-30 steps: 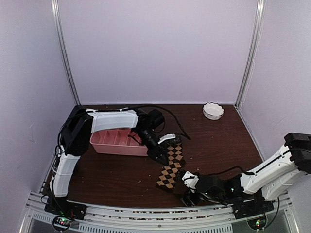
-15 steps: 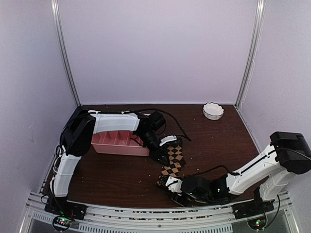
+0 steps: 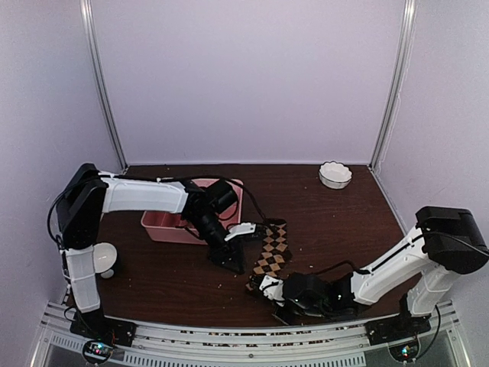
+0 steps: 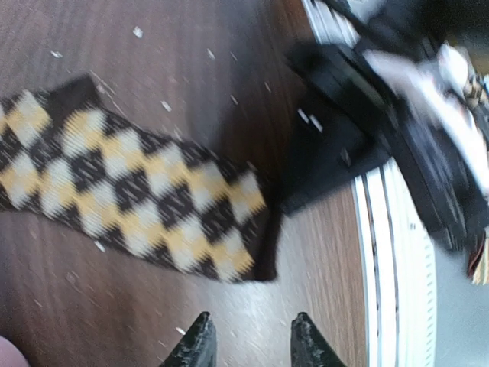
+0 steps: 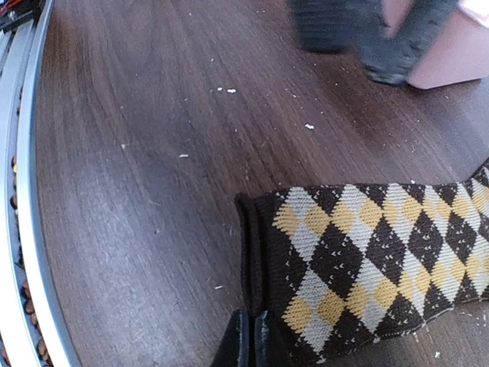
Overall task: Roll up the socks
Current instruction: Roll the sock at the center of the board.
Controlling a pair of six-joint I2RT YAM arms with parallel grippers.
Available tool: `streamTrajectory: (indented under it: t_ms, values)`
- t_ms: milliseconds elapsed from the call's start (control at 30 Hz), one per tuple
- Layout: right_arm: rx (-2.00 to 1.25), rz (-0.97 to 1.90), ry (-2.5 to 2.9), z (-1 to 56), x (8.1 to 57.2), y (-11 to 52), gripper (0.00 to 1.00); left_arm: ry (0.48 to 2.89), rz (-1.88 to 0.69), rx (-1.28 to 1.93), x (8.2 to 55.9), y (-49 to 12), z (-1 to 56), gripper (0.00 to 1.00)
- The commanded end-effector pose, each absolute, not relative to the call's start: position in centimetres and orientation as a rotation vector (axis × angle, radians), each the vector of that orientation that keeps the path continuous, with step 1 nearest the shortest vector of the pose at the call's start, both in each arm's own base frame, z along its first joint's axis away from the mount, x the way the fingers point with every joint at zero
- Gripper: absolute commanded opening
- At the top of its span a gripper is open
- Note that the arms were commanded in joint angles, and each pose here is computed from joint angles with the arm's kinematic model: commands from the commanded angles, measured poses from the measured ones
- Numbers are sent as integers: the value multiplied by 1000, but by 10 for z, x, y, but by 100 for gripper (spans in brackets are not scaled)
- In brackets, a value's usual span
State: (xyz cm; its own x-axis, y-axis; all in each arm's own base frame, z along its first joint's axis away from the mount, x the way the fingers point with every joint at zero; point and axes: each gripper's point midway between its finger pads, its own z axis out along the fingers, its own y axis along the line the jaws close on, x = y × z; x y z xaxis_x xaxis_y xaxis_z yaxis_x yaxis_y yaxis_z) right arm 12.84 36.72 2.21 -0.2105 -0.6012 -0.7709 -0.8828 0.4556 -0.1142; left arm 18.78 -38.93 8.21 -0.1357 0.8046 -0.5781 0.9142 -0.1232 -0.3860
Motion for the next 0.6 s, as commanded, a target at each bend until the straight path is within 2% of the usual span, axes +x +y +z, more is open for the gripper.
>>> streamTrajectory:
  t_ms: [0, 267, 567]
  values:
    - [-1137, 624, 2049, 17, 130, 367, 0, 1776, -1014, 2019, 184, -376, 77, 34]
    - [-844, 1050, 2358, -2, 137, 356, 0, 1604, -977, 2092, 161, -373, 69, 32]
    - [-533, 1325, 2593, -20, 136, 350, 0, 1325, -722, 2284, 135, -393, 58, 30]
